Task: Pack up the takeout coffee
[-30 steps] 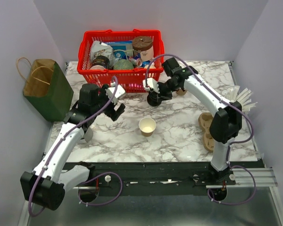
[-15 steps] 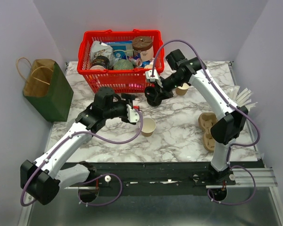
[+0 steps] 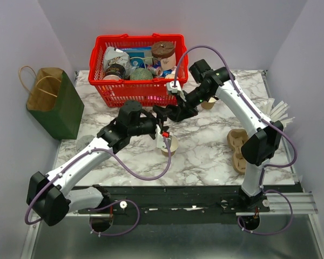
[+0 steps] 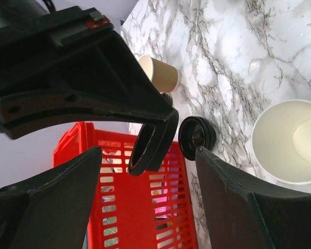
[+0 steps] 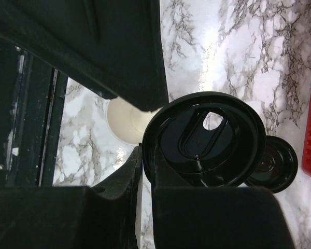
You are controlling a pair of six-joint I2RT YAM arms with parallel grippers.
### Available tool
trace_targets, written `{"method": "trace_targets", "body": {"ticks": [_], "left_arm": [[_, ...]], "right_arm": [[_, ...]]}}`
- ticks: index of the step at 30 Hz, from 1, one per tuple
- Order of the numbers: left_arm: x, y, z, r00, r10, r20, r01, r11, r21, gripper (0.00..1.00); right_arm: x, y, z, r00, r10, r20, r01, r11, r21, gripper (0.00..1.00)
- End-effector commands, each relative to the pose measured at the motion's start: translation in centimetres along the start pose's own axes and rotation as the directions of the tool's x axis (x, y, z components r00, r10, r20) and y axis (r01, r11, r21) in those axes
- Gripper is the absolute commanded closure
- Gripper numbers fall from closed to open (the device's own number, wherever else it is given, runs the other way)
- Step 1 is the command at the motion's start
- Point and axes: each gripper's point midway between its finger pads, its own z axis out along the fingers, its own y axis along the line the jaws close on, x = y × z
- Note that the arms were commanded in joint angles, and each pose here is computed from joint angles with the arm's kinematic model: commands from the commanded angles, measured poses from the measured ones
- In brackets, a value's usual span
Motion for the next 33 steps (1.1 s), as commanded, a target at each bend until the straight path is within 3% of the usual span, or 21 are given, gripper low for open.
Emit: {"method": "trace_targets", "body": {"ticks": [1,7,17,19,22,23,25,26,27,29,30,32,33], "left_arm": [[0.0,-0.2,1.5,0.994,0.101,0.030,-0.102,0.994,0.049,0.21],[0.9,-0.7,2.9,0.984,0.178,-0.004,-0.177,0.982,0.071,0.32],[1.1,0.0,4.0,0.962,0.260,-0.084,-0.255,0.965,0.067,0.71],[1.1,0.1,4.0,0.966,0.241,-0.095,-0.235,0.970,0.070,0.77],[1.5,0.0,3.6,0.979,0.158,-0.130,-0.152,0.987,0.060,0.87],[1.6,-0.1,3.5,0.983,0.122,-0.140,-0.115,0.992,0.054,0.92],[1.7,0.4,3.0,0.985,0.010,-0.171,-0.007,1.000,0.017,0.94],[1.7,-0.1,2.7,0.975,-0.126,-0.185,0.128,0.992,-0.001,0.96],[1.3,0.7,2.3,0.963,-0.197,-0.183,0.195,0.980,-0.030,0.96],[0.8,1.1,1.3,0.910,-0.385,-0.155,0.380,0.923,-0.060,0.96],[-0.2,1.7,0.8,0.833,-0.542,-0.113,0.535,0.841,-0.086,0.96],[-1.4,1.4,0.4,0.703,-0.708,-0.064,0.706,0.706,-0.050,0.96],[-1.5,1.1,0.1,0.542,-0.839,-0.043,0.837,0.544,-0.060,0.96]], "right_arm": [[0.2,4.3,-0.3,0.984,0.179,-0.017,-0.180,0.974,-0.136,0.91],[0.1,4.7,-0.3,0.982,0.187,-0.009,-0.186,0.971,-0.149,0.91],[0.0,5.4,-0.4,0.983,0.186,-0.010,-0.185,0.971,-0.152,0.90],[-0.4,5.5,-0.8,0.986,0.167,-0.005,-0.166,0.976,-0.140,0.83],[-1.8,5.1,-2.4,0.993,0.115,0.006,-0.114,0.991,-0.074,0.63],[-2.6,4.5,-3.2,0.996,0.083,0.032,-0.083,0.996,-0.028,0.52],[-3.4,3.6,-4.8,0.989,0.111,0.097,-0.116,0.992,0.047,0.42],[-6.0,2.9,-6.9,0.985,-0.012,0.173,-0.017,0.986,0.165,0.37],[-6.4,2.6,-7.5,0.976,0.039,0.212,-0.083,0.975,0.204,0.34],[-6.4,0.6,-8.1,0.961,-0.013,0.275,-0.081,0.942,0.326,0.27],[-7.2,1.4,-9.5,0.947,-0.005,0.321,-0.122,0.919,0.376,0.24],[-6.2,0.8,-8.9,0.932,0.004,0.362,-0.159,0.903,0.400,0.22],[-6.4,1.5,-8.9,0.919,0.033,0.393,-0.198,0.900,0.388,0.21]]}}
